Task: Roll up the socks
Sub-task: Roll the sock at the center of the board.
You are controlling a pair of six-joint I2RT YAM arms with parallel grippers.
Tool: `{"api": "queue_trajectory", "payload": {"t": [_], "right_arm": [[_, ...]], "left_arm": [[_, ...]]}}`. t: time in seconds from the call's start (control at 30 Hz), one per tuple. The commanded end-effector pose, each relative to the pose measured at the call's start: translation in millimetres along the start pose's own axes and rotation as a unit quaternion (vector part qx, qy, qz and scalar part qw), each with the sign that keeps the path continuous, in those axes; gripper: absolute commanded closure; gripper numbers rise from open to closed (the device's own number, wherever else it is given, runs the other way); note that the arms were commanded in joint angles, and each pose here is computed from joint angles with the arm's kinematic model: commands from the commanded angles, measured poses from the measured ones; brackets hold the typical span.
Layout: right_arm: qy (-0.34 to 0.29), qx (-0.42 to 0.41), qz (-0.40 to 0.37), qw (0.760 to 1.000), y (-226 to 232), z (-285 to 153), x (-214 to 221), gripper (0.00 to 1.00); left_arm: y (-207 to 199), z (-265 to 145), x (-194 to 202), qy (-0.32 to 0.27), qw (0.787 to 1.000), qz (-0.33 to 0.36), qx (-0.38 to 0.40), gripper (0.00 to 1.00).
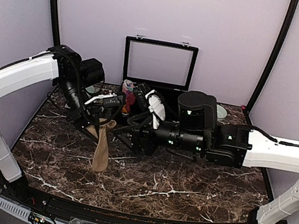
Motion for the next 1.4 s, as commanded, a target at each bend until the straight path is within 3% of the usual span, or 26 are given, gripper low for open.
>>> {"api": "queue_trajectory", "payload": {"t": [0.0, 0.33, 0.5, 0.77, 0.97, 1.13, 1.27, 1.33, 1.37], "right_arm": [[-0.05, -0.001, -0.009, 0.999, 3.2, -20.0, -25.1, 0.32], [-0.03, 0.054, -0.005, 0.998, -1.8, 33.7, -13.9, 0.3], [-0.049, 0.075, 0.001, 0.996, -8.0, 36.5, -9.2, 0.33], [-0.062, 0.061, 0.013, 0.996, -17.5, 33.7, -6.2, 0.57], [-0.049, 0.033, 0.002, 0.998, -9.1, 32.6, -11.3, 0.58], [-0.041, -0.016, -0.011, 0.999, 0.5, 32.1, -14.9, 0.83], [-0.028, -0.04, -0.016, 0.999, 2.7, 31.0, -14.4, 0.95], [-0.021, -0.041, -0.019, 0.999, 2.0, 30.8, -13.6, 0.95], [-0.018, -0.043, -0.022, 0.999, 2.7, 30.3, -13.8, 0.89]], "left_arm": [[7.2, -1.3, -0.8, 0.014, 1.0, -0.024, -0.015, 0.99], [11.0, -0.9, 0.2, 0.019, 0.999, -0.033, -0.023, 0.98], [5.8, -0.4, 0.4, 0.013, 0.999, -0.031, -0.005, 0.98], [-5.3, -3.0, -1.7, 0.0, 1.0, -0.016, 0.002, 0.97], [-10.9, -4.9, -6.0, -0.017, 1.0, -0.008, 0.01, 0.96], [-16.8, -6.7, -7.8, -0.027, 1.0, 0.003, 0.013, 0.94], [-19.8, -7.4, -8.2, -0.032, 0.999, 0.008, 0.014, 0.94], [-21.3, -7.6, -8.1, -0.032, 0.999, 0.013, 0.014, 0.94], [-21.9, -7.5, -8.1, -0.032, 0.999, 0.014, 0.014, 0.94]]}}
Point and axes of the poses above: each gripper's point midway between its finger pads, its own z axis out along the fingers, its own y axis along the line the jaws close on, x = y × z, the point moved 6 cm from there along -z, back along the fingers, and after that the axes turned 9 degrees about z, right-handed, at the moved point
